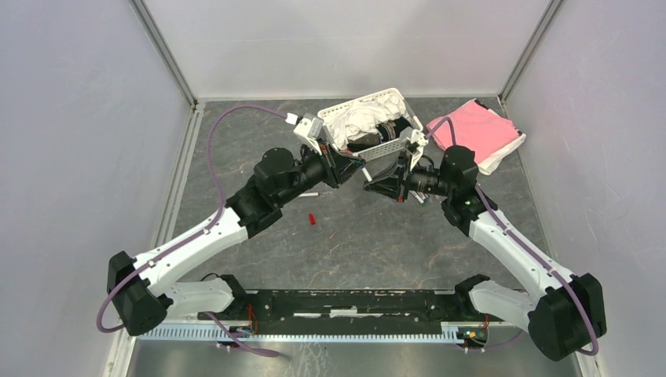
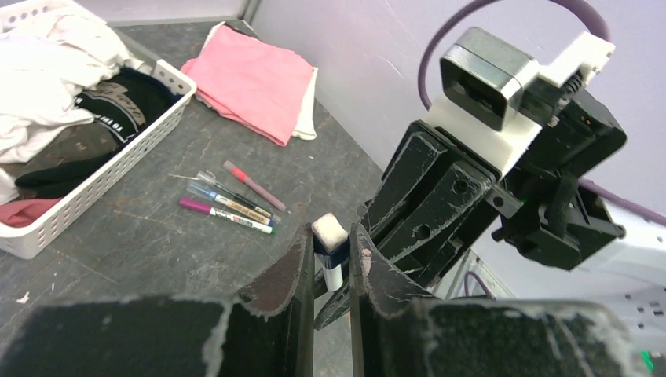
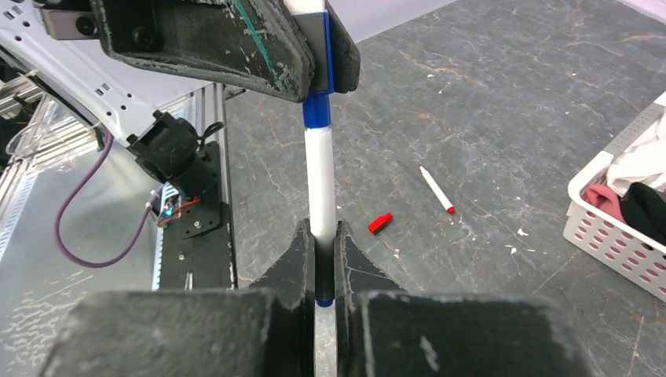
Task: Insert the pens into the pen caps
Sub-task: Press the pen cap onto the pen.
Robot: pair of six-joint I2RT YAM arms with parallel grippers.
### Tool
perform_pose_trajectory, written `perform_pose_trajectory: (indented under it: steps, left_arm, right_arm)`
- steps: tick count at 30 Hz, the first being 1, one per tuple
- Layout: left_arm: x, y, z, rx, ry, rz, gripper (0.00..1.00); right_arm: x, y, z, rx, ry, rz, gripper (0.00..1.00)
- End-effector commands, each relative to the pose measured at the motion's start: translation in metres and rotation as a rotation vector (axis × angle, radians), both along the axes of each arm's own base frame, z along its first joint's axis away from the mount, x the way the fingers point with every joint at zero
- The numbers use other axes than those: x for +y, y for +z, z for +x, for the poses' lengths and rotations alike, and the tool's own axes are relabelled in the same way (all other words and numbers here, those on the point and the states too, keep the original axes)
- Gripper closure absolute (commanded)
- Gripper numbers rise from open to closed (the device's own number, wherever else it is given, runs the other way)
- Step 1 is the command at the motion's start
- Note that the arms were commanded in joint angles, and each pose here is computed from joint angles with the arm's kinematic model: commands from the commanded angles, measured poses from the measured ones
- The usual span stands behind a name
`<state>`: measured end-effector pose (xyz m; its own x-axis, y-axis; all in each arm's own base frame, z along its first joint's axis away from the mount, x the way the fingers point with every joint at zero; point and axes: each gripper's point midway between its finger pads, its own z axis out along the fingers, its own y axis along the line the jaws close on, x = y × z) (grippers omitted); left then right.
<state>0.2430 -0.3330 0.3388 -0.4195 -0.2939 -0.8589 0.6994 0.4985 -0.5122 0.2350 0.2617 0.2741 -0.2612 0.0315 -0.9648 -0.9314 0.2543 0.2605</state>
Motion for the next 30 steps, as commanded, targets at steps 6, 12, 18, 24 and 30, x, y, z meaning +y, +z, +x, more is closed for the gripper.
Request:
perform_pose_trajectory:
  steps: [6, 12, 18, 24, 30]
  left_arm:
    - [-0.018, -0.041, -0.027, 0.159, -0.034, 0.084, 0.79]
    - [-0.002, -0.005, -0.026, 0.066, 0.002, 0.011, 0.55]
    - [0.018, 0.006, -0.027, 0.013, 0.026, 0.016, 0.34]
    - [0.038, 0.014, -0.047, -0.118, -0.02, 0.038, 0.01]
    - [0.04, 0.044, -0.056, -0.199, -0.197, -0.116, 0.0]
  right_arm:
    - [-0.003, 0.025, 0.008, -0.188, -0.05, 0.073, 1.0]
    - [-0.002, 0.019, -0.012, -0.207, 0.037, 0.077, 1.0]
    - [-0.002, 0.017, -0.019, -0.195, 0.062, 0.088, 1.0]
    - [-0.002, 0.028, -0.031, -0.198, 0.113, 0.132, 1.0]
    - [-0.002, 0.041, -0.049, -0.192, 0.19, 0.18, 1.0]
